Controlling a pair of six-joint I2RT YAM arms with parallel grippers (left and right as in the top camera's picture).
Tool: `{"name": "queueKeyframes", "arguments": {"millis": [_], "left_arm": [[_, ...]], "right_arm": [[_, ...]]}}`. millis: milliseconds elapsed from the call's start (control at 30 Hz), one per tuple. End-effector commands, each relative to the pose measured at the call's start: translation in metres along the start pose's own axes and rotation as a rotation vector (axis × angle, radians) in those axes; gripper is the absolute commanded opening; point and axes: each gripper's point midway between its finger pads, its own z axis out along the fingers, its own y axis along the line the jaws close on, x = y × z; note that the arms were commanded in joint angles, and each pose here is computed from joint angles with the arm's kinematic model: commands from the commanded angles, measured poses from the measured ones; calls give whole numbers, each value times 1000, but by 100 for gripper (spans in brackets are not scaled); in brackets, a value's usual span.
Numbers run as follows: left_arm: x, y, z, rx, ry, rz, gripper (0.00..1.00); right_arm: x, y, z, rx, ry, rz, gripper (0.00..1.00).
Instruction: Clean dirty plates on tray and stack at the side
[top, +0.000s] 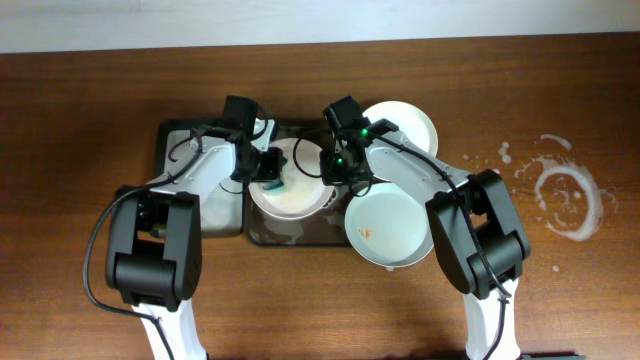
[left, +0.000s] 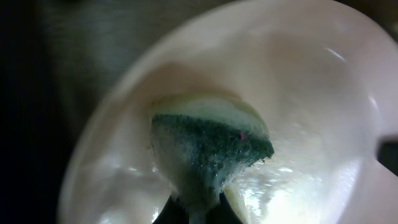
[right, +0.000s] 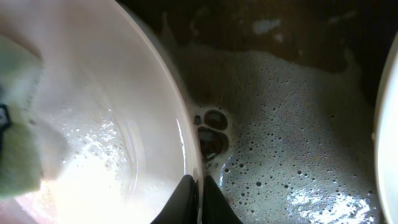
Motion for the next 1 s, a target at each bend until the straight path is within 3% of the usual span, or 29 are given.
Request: {"name": "queueKeyframes", "arguments": {"millis": [0, 200, 233, 267, 333, 500, 633, 733, 967], "left_arm": [[16, 43, 11, -195, 94, -103, 1], [-7, -11, -32, 38, 149, 5, 1], [-10, -12, -38, 37, 146, 9, 1], [-16, -15, -45, 38, 137, 22, 1], [-25, -19, -55, 41, 120, 34, 1], [-38, -26, -76, 43, 92, 54, 1], [-49, -39, -90, 52, 42, 109, 1], [-53, -59, -86, 52, 15, 168, 1], [-70, -81, -77, -101, -87, 211, 1]], "right_arm": [[8, -2, 8, 5, 27, -3, 7], [5, 10, -8, -92, 45, 8, 5], [2, 9, -15, -100, 37, 16, 10], [-5, 9, -31, -133, 14, 20, 25], [-17, 14, -63, -211, -36, -13, 45], [-47, 6, -159, -247, -248, -32, 69], [-53, -62, -189, -91, -305, 98, 69], [-43, -111, -166, 27, -226, 195, 68], [-26, -150, -117, 94, -79, 276, 64]]}}
